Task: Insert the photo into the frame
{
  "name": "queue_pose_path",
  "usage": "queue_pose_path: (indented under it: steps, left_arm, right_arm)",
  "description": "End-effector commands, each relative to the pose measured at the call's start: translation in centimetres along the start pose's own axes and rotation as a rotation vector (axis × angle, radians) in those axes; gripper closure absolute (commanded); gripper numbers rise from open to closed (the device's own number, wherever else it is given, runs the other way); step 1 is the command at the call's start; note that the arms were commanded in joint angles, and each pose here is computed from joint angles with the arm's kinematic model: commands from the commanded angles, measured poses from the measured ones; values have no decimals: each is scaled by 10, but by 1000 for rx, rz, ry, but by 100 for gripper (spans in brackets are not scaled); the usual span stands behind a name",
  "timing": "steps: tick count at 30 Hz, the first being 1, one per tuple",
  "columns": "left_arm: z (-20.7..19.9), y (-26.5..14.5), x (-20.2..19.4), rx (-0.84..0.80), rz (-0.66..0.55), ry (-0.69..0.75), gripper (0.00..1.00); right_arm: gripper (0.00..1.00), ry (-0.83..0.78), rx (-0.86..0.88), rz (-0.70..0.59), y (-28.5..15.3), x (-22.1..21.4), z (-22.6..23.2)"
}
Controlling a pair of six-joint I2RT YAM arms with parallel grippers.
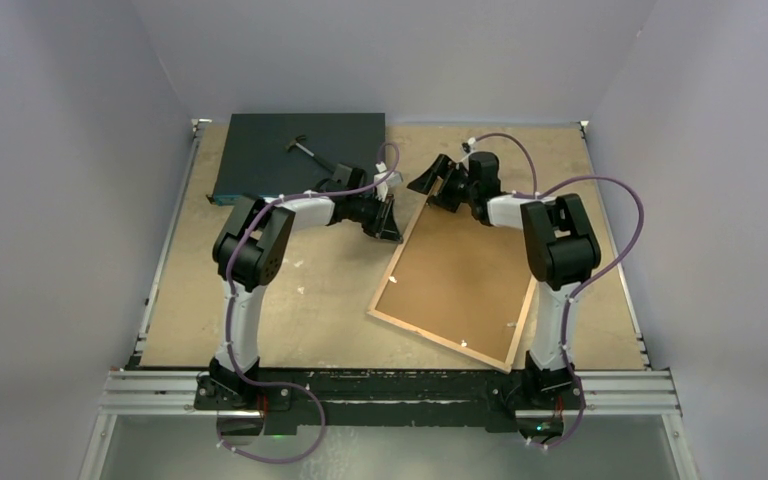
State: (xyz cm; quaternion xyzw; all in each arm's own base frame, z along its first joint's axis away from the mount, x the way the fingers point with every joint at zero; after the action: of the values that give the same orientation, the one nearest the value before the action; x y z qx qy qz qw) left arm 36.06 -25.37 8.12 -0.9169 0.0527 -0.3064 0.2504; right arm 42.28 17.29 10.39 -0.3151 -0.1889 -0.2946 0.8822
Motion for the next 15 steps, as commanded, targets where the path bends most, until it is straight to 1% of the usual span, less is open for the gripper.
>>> queue_pose_path:
  steps: [1,6,8,11,15]
  left_arm:
    - [-2,1,-4,-13,14,24,89]
    - [-6,-3,-3,-15,19,30,89]
    - [-7,-7,-2,-13,25,39,89]
    - [-8,-18,-2,-8,41,63,89]
    - [-7,-31,-10,21,84,112,89]
  right_arm:
    - [13,-26,54,87,4,-10,7]
    - [12,-54,54,92,-4,0,19]
    - [9,-87,37,49,-14,15,31]
    - [2,-139,-30,-31,-33,40,49]
    - [1,-133,-156,-158,-74,60,53]
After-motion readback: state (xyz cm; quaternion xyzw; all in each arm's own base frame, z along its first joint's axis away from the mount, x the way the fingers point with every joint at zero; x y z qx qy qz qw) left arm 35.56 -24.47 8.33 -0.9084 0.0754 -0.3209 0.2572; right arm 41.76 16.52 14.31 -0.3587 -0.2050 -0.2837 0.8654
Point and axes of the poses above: each gripper's point midway between its finger pads, its own y axis out along the fingers, its own z axis along the line the jaws close on, x = y × z, the point moved 9 cm from there along -y, back along the fingers, and after that the axes turned 6 degrees about -y, right-handed, at the moved point
